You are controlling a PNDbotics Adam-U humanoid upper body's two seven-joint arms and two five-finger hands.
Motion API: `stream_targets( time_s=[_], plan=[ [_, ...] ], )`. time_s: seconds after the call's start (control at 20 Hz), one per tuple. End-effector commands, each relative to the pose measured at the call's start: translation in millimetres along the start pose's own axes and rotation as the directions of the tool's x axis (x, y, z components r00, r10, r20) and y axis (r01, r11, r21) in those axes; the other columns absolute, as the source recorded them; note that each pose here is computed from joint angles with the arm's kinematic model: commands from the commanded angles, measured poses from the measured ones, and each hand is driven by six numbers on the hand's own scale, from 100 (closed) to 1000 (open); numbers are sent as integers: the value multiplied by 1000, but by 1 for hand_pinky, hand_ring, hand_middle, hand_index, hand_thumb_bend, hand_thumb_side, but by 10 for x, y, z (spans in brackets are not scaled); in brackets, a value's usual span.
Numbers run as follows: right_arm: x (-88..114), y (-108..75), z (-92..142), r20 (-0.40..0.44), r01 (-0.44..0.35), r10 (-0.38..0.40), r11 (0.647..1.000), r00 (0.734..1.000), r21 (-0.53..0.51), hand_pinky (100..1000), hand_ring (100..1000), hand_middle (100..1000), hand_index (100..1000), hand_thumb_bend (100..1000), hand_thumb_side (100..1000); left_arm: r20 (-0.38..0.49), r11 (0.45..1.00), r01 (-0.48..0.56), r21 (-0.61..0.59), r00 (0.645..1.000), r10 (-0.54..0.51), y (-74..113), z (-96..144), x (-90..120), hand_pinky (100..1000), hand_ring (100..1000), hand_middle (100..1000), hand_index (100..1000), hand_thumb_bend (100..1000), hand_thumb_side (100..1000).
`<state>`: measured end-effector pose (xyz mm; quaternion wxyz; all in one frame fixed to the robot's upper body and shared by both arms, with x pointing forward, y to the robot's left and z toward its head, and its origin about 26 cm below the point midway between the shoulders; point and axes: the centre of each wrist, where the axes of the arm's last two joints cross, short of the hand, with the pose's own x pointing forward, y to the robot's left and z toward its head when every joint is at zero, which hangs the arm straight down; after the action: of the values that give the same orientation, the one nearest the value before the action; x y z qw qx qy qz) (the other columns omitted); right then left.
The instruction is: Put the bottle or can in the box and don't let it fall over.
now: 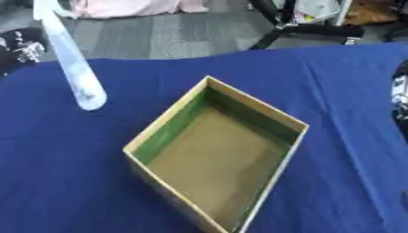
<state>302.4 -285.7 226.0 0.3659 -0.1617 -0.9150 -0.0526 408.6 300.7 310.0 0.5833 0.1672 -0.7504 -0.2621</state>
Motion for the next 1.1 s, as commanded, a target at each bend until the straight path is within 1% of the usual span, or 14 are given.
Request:
stream_targets(
  time_s=[0.05, 0.3, 0.8, 1.0, 1.1],
  plan=[
    [90, 2, -45, 39, 3, -4, 1000, 999, 12, 1000, 969, 1000, 1000, 100, 470, 24, 998, 51, 42, 998, -52, 103, 15, 109, 1000, 1000, 1000, 981, 100, 514],
    [92, 2, -46, 39, 4, -5, 1000, 999, 13, 1000, 970, 1000, 1000, 100, 470, 19, 996, 74, 58, 997, -76, 116, 10, 121, 1000, 1000, 1000, 977, 100, 503],
    [94, 14, -46, 41, 7, -8, 1000, 999, 21, 1000, 970, 1000, 1000, 100, 466, -10, 994, 82, 78, 997, -82, 154, -44, 118, 1000, 1000, 1000, 973, 100, 502],
    [96, 21, -48, 42, 10, -11, 1000, 999, 25, 1000, 970, 1000, 1000, 100, 470, -22, 988, 108, 112, 994, -107, 173, -61, 131, 1000, 1000, 1000, 971, 100, 426],
    [96, 25, -46, 42, 9, -10, 1000, 999, 28, 1000, 971, 1000, 1000, 100, 470, -27, 986, 110, 123, 994, -107, 180, -71, 135, 1000, 1000, 1000, 973, 100, 428]
  ],
)
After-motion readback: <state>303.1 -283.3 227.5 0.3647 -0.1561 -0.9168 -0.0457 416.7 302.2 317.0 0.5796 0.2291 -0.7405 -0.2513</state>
